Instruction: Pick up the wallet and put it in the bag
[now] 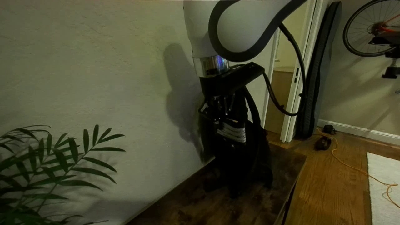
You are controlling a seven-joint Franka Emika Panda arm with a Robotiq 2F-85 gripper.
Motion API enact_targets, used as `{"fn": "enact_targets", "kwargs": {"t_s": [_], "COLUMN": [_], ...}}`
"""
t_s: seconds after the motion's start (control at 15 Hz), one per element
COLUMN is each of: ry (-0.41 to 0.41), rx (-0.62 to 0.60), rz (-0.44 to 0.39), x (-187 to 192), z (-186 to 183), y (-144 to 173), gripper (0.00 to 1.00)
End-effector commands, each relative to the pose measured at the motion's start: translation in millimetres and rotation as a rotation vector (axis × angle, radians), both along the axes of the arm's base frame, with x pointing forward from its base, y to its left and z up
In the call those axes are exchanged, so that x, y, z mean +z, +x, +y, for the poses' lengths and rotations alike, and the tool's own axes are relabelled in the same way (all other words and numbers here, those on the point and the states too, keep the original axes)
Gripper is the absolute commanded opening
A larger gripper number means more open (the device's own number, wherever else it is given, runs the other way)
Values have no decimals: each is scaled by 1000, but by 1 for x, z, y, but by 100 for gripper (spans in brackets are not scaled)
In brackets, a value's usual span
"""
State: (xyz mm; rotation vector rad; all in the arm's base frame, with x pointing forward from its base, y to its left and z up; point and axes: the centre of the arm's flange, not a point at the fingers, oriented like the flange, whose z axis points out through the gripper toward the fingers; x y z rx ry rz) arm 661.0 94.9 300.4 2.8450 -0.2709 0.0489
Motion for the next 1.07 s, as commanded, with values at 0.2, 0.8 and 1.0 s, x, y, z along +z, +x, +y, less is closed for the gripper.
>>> {"fn": "enact_targets", "kwargs": {"t_s": [0.2,0.8,1.0], "ry": [-120,-129,-101], "rx": [-226,-457,-501], "rz": [-64,-127,-141], "x": [31,23,15], "z": [-22,-46,-51], "y": [-5,2,7], "gripper": [5,4,4]}}
